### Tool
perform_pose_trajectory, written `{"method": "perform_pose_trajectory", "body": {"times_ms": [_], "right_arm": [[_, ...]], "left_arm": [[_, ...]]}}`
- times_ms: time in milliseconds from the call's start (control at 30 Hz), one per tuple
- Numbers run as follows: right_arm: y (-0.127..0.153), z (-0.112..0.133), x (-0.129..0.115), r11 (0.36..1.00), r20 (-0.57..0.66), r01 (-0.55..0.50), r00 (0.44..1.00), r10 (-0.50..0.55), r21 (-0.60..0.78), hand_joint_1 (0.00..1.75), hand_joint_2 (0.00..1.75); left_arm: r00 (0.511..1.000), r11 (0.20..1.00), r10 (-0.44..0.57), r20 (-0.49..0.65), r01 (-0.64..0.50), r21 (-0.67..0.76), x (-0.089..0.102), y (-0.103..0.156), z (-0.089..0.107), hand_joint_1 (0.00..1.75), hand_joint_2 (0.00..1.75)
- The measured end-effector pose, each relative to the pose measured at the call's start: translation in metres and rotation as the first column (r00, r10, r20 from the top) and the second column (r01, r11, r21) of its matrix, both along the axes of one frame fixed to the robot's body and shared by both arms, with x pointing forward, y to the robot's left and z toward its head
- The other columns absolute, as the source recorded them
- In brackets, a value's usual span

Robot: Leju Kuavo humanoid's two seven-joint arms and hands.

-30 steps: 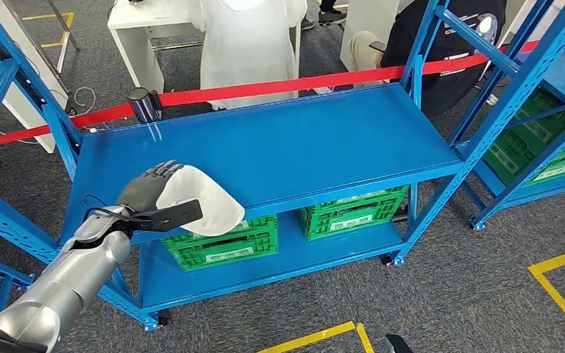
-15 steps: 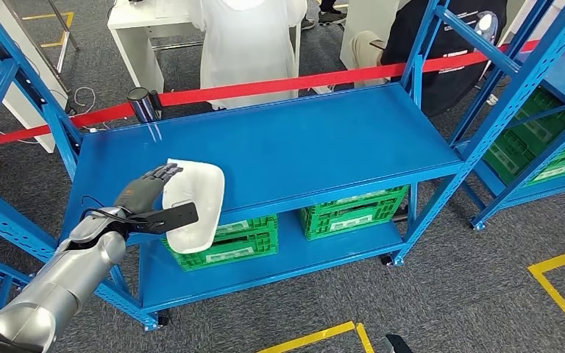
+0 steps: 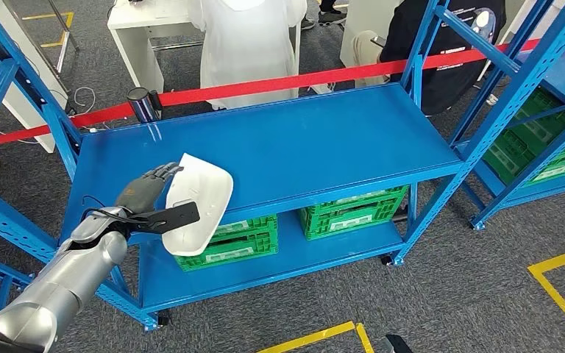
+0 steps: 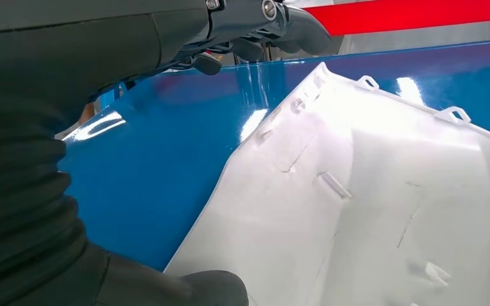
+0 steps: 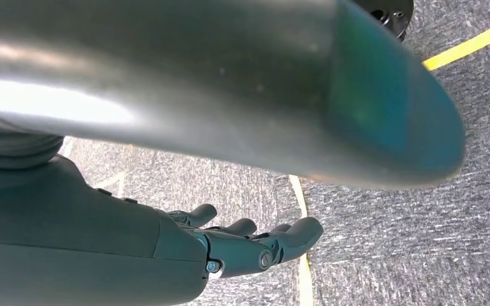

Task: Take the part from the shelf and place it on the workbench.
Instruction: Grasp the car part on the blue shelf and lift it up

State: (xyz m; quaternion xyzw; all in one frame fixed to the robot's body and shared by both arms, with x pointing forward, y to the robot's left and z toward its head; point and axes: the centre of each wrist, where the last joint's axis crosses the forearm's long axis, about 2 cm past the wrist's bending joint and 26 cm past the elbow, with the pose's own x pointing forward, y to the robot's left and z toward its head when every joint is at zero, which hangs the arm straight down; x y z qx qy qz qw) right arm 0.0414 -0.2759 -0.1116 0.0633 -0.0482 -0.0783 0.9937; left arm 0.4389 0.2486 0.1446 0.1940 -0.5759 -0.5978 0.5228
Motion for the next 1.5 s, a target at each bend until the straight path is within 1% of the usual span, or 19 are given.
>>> {"method": "perform_pose_trajectory", "body": {"times_ms": [500, 633, 867, 1033, 1500], "right_arm": [[0.000, 0.000, 0.000, 1.000, 0.001, -0.006, 1.000, 0.006, -0.001, 0.00, 0.00], [0.000, 0.000, 0.000, 1.000, 0.000, -0.012, 1.000, 0.012, -0.002, 0.00, 0.00], [0.000, 0.000, 0.000, 1.000, -0.002, -0.017, 1.000, 0.017, -0.003, 0.00, 0.00], [0.000, 0.000, 0.000, 1.000, -0.004, -0.019, 1.000, 0.019, -0.002, 0.00, 0.00], [0.000, 0.000, 0.000, 1.000, -0.001, -0.029, 1.000, 0.029, 0.000, 0.00, 0.00]], "left_arm": [[1.000, 1.000, 0.021, 0.021, -0.021, 0.001, -0.001, -0.005, 0.000, 0.00, 1.75], [1.000, 1.000, 0.025, -0.011, -0.025, 0.017, -0.002, -0.005, -0.002, 0.00, 1.75], [0.992, 0.995, 0.057, -0.112, -0.047, 0.090, -0.004, -0.007, -0.005, 0.00, 1.75], [0.984, 0.991, 0.074, -0.160, -0.054, 0.125, -0.002, -0.011, -0.003, 0.00, 1.75], [0.981, 0.988, 0.080, -0.175, -0.054, 0.147, -0.002, -0.014, -0.003, 0.00, 1.75]]}}
